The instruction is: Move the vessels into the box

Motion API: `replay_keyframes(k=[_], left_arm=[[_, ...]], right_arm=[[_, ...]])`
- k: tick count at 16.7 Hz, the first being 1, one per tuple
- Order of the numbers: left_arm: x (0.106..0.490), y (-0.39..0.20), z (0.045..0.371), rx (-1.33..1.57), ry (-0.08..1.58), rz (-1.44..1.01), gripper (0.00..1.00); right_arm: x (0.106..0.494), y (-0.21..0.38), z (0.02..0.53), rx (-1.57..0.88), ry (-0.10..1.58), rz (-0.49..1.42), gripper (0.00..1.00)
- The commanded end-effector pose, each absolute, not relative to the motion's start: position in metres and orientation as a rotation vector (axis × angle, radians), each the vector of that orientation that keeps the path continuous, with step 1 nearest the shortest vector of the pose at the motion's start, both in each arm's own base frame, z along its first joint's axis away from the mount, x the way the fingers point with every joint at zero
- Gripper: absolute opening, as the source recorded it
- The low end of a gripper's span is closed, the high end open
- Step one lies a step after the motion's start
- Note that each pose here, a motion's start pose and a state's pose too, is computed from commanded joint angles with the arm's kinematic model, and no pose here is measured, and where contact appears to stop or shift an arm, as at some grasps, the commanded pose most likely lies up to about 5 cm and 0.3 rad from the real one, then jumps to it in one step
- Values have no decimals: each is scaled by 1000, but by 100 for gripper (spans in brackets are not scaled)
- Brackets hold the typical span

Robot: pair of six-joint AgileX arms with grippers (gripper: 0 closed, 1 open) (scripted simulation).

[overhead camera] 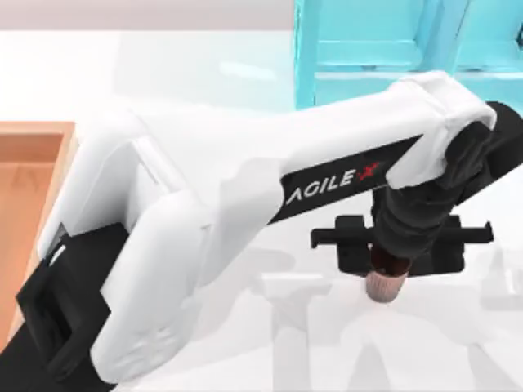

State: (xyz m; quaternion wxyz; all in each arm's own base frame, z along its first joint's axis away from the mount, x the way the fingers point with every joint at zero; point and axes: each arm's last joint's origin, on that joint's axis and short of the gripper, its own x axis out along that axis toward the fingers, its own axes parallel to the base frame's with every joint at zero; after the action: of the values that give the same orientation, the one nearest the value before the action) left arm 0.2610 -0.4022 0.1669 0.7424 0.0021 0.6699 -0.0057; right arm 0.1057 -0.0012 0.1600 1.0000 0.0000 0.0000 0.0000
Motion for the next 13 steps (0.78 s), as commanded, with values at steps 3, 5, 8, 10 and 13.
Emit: replay_keyframes(k=[3, 5, 8, 10, 13], left_arm=[[264, -375, 196, 4, 1467, -16, 0], [262, -355, 218, 8, 1467, -20, 0], [259, -327, 241, 15, 1470, -22, 0], [257, -319, 247, 19, 1473, -20, 0], [257, -318, 247, 19, 1473, -20, 0]], right_arm=[[106, -1, 160, 0, 0, 0, 100], [106, -1, 160, 0, 0, 0, 100], [106, -1, 160, 0, 0, 0, 100], [106, -1, 160, 0, 0, 0, 100], [106, -1, 160, 0, 0, 0, 100]])
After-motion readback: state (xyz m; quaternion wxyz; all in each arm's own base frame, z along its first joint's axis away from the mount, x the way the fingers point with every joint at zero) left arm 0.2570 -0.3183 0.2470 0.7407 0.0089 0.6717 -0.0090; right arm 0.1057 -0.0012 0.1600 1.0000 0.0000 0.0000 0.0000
